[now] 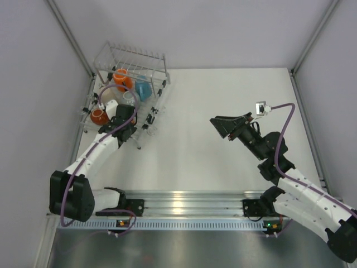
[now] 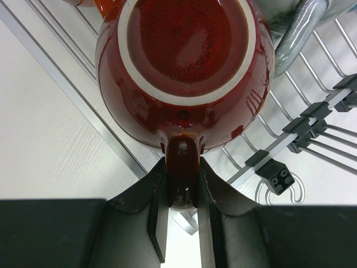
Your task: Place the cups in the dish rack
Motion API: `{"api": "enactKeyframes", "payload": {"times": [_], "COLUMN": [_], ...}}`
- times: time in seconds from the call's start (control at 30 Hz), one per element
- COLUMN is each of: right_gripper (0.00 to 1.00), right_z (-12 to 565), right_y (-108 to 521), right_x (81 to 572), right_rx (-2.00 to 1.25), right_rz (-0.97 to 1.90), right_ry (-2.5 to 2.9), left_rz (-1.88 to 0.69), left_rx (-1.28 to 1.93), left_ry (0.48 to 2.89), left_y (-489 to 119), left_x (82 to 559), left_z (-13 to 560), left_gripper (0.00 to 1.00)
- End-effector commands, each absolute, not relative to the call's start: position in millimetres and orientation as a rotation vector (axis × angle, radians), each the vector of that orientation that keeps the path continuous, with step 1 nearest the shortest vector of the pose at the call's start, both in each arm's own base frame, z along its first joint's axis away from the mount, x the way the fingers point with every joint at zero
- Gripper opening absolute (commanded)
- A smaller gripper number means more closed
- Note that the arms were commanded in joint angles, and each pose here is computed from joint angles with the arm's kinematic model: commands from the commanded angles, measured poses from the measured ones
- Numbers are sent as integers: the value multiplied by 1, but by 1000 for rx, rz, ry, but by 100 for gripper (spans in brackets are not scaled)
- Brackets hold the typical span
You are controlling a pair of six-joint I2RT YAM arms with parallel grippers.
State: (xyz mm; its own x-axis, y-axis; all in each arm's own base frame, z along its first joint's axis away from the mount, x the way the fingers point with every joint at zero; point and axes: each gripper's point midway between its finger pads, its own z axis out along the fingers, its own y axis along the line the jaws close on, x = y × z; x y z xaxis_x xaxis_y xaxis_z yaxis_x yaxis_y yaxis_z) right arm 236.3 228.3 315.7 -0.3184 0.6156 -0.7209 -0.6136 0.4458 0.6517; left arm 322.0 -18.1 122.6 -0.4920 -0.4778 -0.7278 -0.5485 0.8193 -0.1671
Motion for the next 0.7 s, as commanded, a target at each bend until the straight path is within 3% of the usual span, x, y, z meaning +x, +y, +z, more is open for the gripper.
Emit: {"api": "enactKeyframes", "payload": {"times": [0.0, 0.43, 0.67], "right_gripper": [51, 51, 51], "right_z": [335, 341, 343], "right_y": [221, 220, 220], "right_x": [239, 238, 238], "right_rx": [4, -9, -12], "right_rz": [1209, 1190, 1190], "right_ry": [1382, 1374, 1372], "left_rz": [42, 37, 43], "left_rx": [-793, -822, -815], "left_ry": [2042, 2074, 2107], "left_y": [-19, -23, -26], "left_x": [347, 349, 351], "left_z": [145, 128, 120], "left_gripper": [0, 0, 18]}}
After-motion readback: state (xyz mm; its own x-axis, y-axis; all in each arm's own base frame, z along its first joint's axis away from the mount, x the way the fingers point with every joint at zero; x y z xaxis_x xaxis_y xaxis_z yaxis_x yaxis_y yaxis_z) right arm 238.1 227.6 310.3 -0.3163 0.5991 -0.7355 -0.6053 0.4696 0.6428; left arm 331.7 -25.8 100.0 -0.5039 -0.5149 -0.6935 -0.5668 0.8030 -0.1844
